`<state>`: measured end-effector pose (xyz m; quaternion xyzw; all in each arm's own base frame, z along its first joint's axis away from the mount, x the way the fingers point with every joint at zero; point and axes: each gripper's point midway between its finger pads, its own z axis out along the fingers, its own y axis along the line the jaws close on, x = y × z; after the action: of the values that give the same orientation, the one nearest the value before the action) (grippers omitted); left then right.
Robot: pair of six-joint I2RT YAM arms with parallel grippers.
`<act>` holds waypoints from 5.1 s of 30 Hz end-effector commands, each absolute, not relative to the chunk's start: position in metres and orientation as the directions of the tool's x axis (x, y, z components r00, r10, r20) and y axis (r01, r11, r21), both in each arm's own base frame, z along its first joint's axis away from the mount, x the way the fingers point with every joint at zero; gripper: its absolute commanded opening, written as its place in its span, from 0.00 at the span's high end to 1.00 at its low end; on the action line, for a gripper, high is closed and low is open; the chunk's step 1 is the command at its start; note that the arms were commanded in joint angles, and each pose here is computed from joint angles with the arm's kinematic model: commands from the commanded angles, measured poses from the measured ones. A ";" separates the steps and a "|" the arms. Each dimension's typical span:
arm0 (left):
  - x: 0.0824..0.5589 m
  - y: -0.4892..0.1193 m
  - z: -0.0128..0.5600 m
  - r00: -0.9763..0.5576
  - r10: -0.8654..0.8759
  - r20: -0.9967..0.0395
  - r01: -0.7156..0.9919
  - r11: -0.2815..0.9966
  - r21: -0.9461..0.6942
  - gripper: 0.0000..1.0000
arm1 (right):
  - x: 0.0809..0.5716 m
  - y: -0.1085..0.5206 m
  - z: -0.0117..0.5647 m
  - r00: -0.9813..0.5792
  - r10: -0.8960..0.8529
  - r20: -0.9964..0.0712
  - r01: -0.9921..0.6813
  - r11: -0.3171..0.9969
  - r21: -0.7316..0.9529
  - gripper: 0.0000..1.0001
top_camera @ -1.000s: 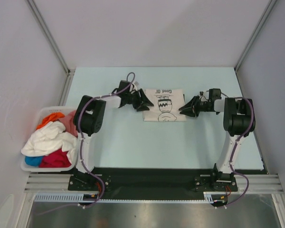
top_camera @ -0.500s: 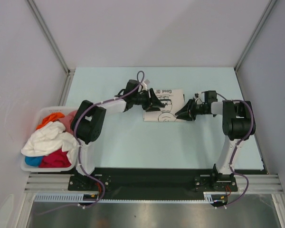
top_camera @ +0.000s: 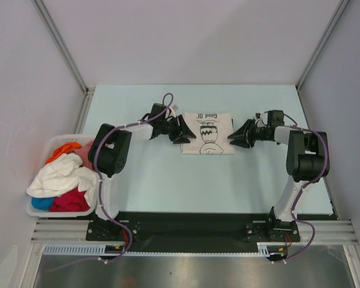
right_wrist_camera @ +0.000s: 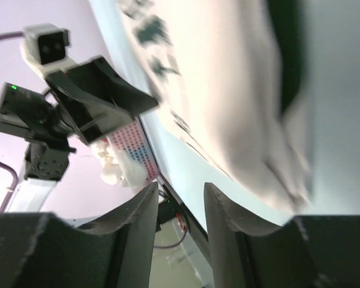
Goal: Fold and stack the t-shirts
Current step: Fold the tshirt, then neatly place the folded tshirt to the corner
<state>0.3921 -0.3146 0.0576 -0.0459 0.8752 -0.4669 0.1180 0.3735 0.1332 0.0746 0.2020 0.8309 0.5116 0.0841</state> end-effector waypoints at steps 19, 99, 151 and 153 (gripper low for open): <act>0.362 -0.268 0.171 -0.894 -0.200 -0.401 0.212 0.600 -0.772 0.43 | 0.511 0.090 0.081 -0.913 0.276 -0.300 0.016 0.759 0.651 0.09; 0.577 0.017 0.113 -0.798 -0.034 -0.602 -0.127 0.986 0.112 1.00 | 0.357 0.152 0.121 -0.943 0.323 -0.080 0.168 0.671 0.723 0.08; 0.694 0.180 0.151 -0.317 0.039 -0.948 -0.530 0.822 0.211 1.00 | 0.295 0.209 0.076 -0.972 0.190 0.136 0.234 0.758 0.609 0.05; 0.694 0.182 0.152 -0.310 0.040 -0.950 -0.536 0.818 0.209 1.00 | 0.294 0.209 0.076 -0.972 0.192 0.135 0.234 0.758 0.609 0.05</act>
<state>0.6749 0.1746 0.0947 -0.1322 0.8223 0.2583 0.4896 0.2930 0.2073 0.0594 0.1172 0.9372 0.3238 -0.0546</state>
